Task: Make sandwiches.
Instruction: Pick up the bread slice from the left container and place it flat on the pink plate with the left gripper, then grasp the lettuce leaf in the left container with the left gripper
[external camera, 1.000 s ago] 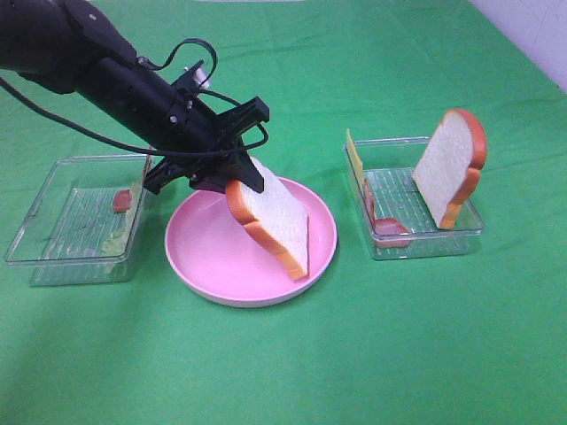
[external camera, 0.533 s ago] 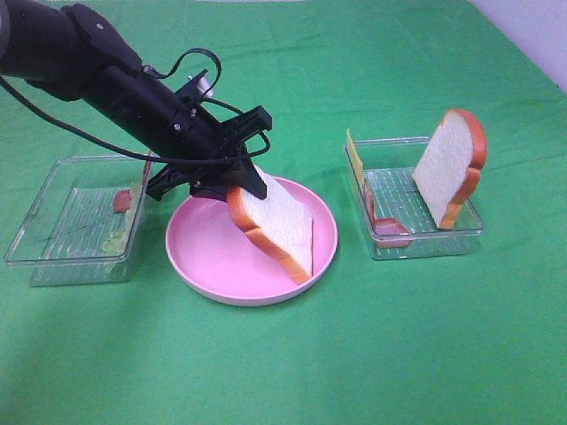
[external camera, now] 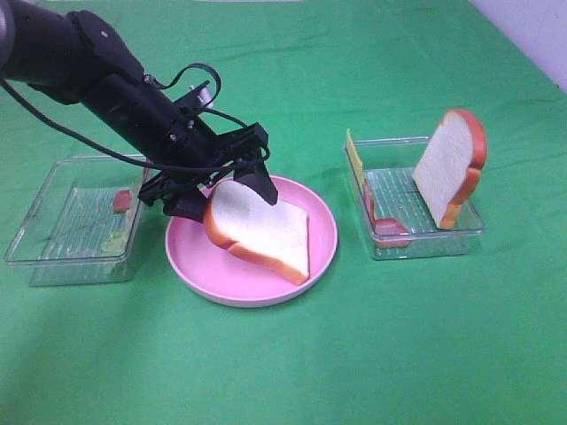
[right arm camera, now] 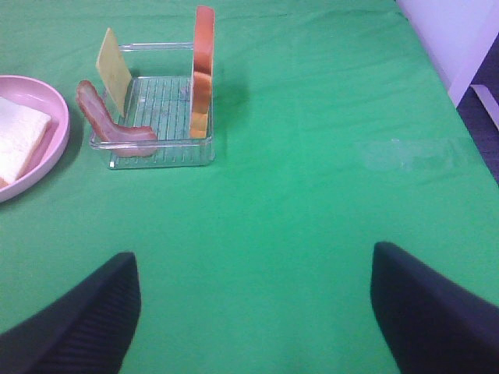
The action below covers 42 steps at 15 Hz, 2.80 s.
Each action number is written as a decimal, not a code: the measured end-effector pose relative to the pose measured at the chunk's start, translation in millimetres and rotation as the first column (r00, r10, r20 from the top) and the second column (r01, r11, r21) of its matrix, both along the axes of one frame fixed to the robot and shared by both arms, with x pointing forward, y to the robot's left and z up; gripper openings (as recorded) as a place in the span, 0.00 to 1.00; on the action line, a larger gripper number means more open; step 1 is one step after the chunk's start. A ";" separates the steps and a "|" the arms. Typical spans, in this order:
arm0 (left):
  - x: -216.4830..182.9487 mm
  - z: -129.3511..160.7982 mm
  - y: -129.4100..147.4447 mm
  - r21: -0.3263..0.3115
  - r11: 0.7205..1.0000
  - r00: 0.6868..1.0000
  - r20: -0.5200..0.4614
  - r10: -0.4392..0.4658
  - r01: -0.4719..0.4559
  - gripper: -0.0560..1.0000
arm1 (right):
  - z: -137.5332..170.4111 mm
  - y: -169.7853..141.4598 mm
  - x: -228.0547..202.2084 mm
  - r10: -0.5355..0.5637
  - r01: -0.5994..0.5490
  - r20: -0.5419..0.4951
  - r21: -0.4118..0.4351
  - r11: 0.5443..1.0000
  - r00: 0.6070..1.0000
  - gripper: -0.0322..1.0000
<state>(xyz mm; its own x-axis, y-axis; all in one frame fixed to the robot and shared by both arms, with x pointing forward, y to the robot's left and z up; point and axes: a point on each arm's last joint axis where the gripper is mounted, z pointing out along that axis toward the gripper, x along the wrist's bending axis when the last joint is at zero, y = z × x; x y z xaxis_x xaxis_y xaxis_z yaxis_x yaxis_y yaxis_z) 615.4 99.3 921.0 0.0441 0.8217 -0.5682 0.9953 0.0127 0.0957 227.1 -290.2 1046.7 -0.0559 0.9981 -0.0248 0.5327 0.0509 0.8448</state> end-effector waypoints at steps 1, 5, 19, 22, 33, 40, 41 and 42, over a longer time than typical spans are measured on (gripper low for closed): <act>-0.6 0.1 0.8 0.015 1.000 1.000 -0.001 -0.021 0.021 0.78 | 0.0 0.0 0.0 0.000 0.000 0.000 0.000 1.000 1.000 0.77; 5.5 16.3 3.0 0.100 0.988 0.993 0.008 -0.121 0.120 0.78 | 0.0 0.0 0.0 0.000 0.000 0.000 0.000 1.000 1.000 0.77; 27.5 71.0 27.7 0.454 0.888 0.996 0.004 -0.089 0.077 0.77 | 0.0 0.0 0.0 0.000 0.000 0.000 0.000 1.000 1.000 0.77; 28.1 72.7 31.3 0.485 0.872 0.997 0.015 -0.074 0.057 0.73 | 0.0 0.0 0.0 0.000 0.000 0.000 0.000 1.000 1.000 0.77; 6.6 48.0 47.3 0.573 0.820 0.996 -0.070 0.055 -0.005 0.71 | 0.0 0.0 0.0 0.000 0.000 0.000 0.000 1.000 1.000 0.77; 14.5 16.3 42.3 0.565 0.825 0.992 -0.097 0.074 -0.006 0.61 | 0.0 0.0 0.0 0.000 0.000 0.000 0.000 1.000 1.000 0.77; 14.7 16.3 42.1 0.564 0.826 0.993 -0.095 0.074 -0.008 0.57 | 0.0 0.0 0.0 0.000 0.000 0.000 0.000 1.000 1.000 0.77; 14.9 16.3 42.2 0.564 0.826 0.993 -0.092 0.074 -0.009 0.52 | 0.0 0.0 0.0 0.000 0.000 0.000 0.000 1.000 1.000 0.77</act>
